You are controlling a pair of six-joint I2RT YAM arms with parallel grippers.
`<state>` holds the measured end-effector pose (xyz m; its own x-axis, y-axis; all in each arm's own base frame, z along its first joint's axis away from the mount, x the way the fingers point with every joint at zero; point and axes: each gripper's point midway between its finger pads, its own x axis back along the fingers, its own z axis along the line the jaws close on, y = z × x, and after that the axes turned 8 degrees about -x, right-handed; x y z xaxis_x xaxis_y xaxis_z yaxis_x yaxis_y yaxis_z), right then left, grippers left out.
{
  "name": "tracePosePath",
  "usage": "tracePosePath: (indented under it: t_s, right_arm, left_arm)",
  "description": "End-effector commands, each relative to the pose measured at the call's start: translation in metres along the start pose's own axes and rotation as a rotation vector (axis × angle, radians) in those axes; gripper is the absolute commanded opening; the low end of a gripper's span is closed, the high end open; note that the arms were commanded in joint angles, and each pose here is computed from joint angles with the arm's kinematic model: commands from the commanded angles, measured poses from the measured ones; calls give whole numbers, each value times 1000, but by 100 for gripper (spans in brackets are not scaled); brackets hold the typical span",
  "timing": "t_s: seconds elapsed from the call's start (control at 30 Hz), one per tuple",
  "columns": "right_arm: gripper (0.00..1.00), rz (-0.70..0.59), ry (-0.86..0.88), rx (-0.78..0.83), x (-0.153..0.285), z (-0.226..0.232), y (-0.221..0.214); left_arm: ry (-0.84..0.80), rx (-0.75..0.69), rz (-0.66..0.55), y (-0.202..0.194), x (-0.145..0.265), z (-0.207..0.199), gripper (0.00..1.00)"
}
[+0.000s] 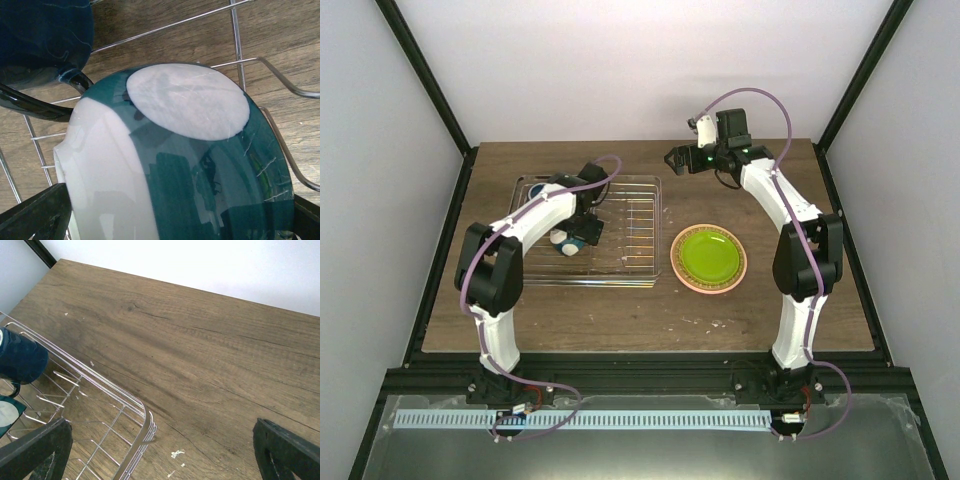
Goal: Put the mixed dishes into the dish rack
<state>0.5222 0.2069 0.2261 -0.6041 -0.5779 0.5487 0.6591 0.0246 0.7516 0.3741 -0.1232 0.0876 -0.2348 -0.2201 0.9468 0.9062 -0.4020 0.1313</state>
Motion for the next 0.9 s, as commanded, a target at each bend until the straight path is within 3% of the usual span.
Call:
tracePosePath:
  t_s: [0.0, 0.2, 0.43, 0.87]
  right_arm:
    - [100, -22, -3, 21, 11, 3, 9]
    - [100, -19, 1, 18, 9, 2, 8]
    - [100, -16, 4, 17, 7, 2, 7]
    - [100, -16, 12, 17, 6, 3, 8]
  left_arm:
    - [-266, -29, 149, -24, -45, -67, 100]
    - [-193, -21, 113, -16, -24, -48, 98]
    - [-165, -18, 102, -12, -8, -36, 67]
    - [-119, -12, 115, -17, -1, -17, 47]
